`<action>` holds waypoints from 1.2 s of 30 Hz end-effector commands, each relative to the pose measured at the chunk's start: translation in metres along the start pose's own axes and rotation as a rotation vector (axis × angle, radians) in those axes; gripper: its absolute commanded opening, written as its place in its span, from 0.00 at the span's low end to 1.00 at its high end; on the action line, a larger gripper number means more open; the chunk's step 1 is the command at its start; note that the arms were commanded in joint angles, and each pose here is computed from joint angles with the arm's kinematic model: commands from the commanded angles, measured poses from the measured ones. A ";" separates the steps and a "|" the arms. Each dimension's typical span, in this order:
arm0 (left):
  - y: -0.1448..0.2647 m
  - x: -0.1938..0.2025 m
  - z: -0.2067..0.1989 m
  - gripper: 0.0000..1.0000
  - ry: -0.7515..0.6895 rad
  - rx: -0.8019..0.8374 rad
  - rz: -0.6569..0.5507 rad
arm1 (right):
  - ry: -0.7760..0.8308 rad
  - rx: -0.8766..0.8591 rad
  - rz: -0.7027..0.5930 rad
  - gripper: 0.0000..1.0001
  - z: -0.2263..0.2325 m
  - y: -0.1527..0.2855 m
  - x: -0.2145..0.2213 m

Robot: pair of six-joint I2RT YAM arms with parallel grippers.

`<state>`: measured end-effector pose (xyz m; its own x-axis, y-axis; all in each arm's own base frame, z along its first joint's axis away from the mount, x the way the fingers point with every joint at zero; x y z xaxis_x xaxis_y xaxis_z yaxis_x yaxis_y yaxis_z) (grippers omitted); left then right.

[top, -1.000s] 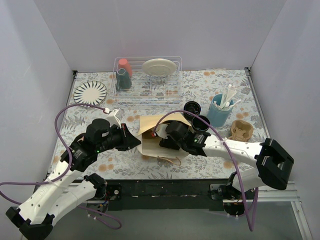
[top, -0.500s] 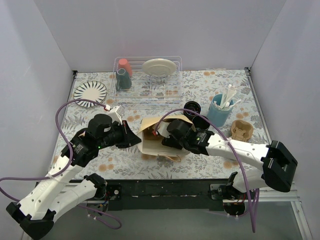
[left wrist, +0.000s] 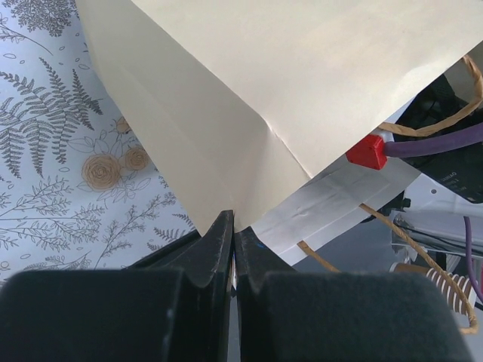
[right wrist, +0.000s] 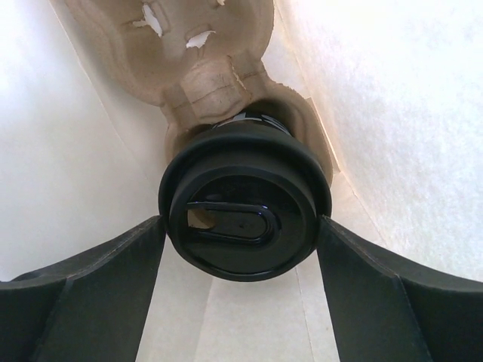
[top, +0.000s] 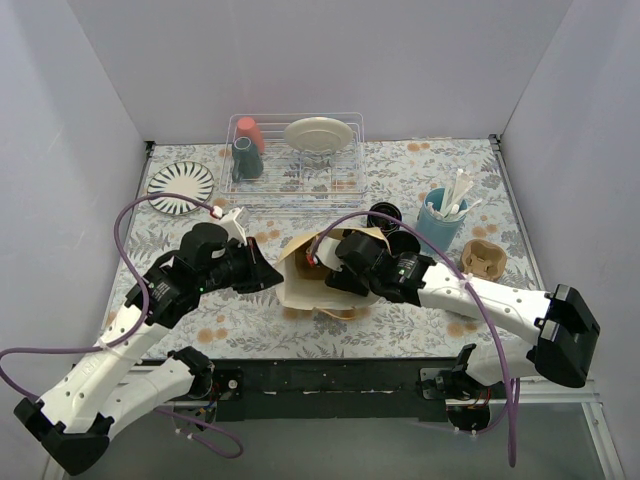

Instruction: Pack the takeout coffee

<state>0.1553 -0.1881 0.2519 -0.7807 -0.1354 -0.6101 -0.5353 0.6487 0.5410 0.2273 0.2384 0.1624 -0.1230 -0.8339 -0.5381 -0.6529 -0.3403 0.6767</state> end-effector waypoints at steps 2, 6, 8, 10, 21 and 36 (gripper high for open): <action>0.007 -0.001 0.005 0.00 -0.008 -0.054 0.019 | -0.083 0.064 -0.030 0.85 -0.021 0.013 -0.013; 0.010 -0.005 0.005 0.00 -0.001 -0.084 0.022 | -0.112 0.062 -0.040 0.87 -0.024 0.016 -0.021; 0.011 -0.005 0.007 0.00 0.006 -0.103 0.021 | -0.120 0.055 -0.044 0.89 -0.024 0.018 -0.023; 0.012 -0.006 0.007 0.00 0.011 -0.111 0.021 | -0.127 0.048 -0.053 0.89 -0.024 0.019 -0.026; 0.019 -0.015 0.006 0.01 0.039 -0.178 0.044 | -0.172 -0.009 -0.086 0.82 -0.020 0.022 -0.043; 0.025 -0.058 -0.031 0.23 0.005 -0.077 -0.050 | -0.210 -0.047 -0.117 0.81 -0.020 0.026 -0.062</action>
<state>0.1741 -0.1841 0.2994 -0.7844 -0.1555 -0.6004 -0.5722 0.5550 0.6038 0.2273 0.2617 0.1998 -0.2126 -0.7330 -0.6461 -0.6160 -0.4127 0.6710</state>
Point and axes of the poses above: each gripper's point midway between its finger pads, its own y axis back along the fingers, its own z axis along the line the jaws close on, x = y × z, the point moved 2 cm from there along y, back along the fingers, and after that the axes turned 6 degrees about -y, right-handed, at the moved point
